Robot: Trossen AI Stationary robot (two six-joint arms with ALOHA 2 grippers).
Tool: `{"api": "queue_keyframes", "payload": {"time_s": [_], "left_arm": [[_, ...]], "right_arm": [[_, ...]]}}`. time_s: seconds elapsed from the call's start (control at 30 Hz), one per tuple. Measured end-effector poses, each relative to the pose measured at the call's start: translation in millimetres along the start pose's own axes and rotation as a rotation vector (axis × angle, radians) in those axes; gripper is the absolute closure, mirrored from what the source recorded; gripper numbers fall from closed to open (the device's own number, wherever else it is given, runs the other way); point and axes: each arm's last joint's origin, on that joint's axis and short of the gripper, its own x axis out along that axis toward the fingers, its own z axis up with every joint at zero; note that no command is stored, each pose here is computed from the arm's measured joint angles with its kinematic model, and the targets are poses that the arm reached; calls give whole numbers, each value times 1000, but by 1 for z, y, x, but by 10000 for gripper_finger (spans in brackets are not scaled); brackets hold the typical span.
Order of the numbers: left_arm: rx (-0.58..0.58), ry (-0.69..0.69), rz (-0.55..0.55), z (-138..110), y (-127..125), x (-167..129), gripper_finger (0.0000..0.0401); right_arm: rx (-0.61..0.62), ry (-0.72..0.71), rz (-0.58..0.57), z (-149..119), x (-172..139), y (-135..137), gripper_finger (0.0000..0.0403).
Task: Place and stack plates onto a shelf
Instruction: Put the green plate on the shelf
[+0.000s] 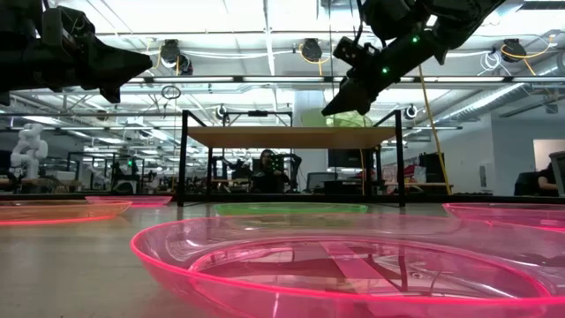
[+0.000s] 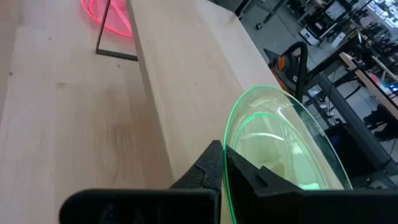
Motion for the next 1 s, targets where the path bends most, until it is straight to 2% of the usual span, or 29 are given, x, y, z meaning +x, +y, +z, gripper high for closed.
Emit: {"api": "queue_keyframes", "payload": {"time_s": [0.3, 0.67, 1.0], "left_arm": [[0, -1, 0, 0, 0, 0, 339], [0, -1, 0, 0, 0, 0, 339], [0, 0, 0, 0, 0, 0, 339]], "right_arm": [[64, -8, -18, 0, 2, -3, 403], [24, 10, 13, -9, 24, 10, 403], [11, 11, 10, -9, 24, 10, 402]]}}
